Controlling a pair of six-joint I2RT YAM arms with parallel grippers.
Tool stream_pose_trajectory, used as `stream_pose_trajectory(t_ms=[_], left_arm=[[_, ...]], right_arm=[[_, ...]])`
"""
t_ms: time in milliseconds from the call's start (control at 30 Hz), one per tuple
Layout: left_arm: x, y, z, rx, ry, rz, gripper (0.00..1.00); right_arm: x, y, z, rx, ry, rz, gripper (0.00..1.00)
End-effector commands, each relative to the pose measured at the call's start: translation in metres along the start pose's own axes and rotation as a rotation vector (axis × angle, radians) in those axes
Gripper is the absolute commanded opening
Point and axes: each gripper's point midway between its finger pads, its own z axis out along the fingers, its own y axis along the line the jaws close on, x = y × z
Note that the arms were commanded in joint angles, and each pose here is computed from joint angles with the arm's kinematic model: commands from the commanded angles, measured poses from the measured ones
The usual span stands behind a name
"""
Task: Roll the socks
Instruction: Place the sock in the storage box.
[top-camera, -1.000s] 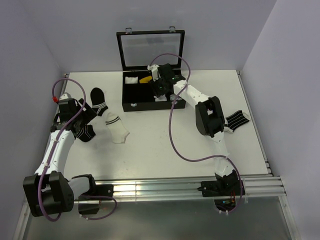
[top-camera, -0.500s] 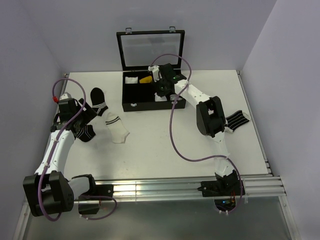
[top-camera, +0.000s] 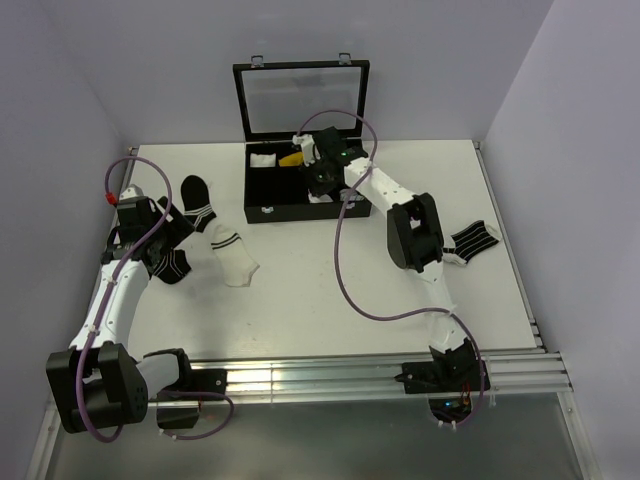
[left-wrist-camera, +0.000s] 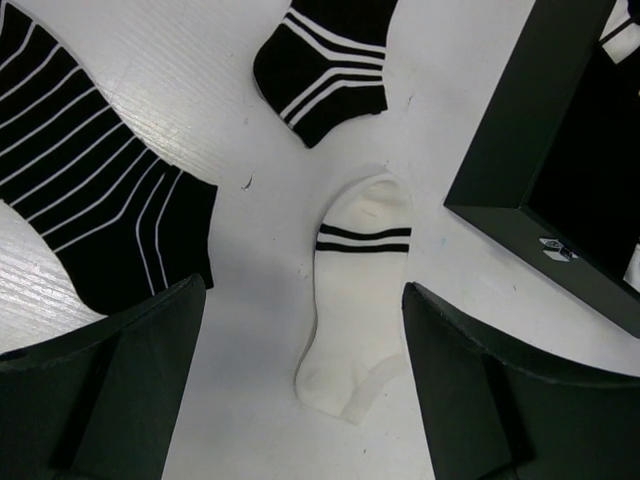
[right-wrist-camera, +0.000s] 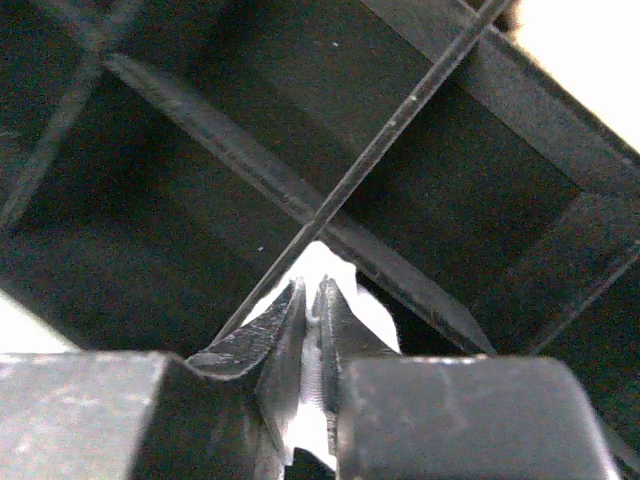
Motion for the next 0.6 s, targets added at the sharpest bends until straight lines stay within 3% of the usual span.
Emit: stream_pose_trajectory(t_ms=[0,133,267,433,567], left_arm=[[-0.003,-0.005,0.002,0.027,-0.012,-0.001,0.85],[-0.002,-0.004,0.002,0.027,-0.009,-0.001,0.85],[-0.002,-0.006,0.002,0.033,-0.008,-0.001,0.85],[-0.004,-0.007,-0.001,0.038,-0.018,-0.001,0.85],[-0.007,-0.007,-0.004,0.038,-0.029,-0.001,0.85]], right_arm=[[0.077,-0.001,0.010,0.050,0.280,0.089,0.18],[0.092,-0.008,0.008,0.092,0.334,0.102,0.31],[0.101,-0.006,0.010,0.088,0.365,0.111,0.38],[0.080,-0.004,0.005,0.073,0.298,0.103,0.46],[0.040,-0.005,-0.019,0.083,0.171,0.077,0.48]])
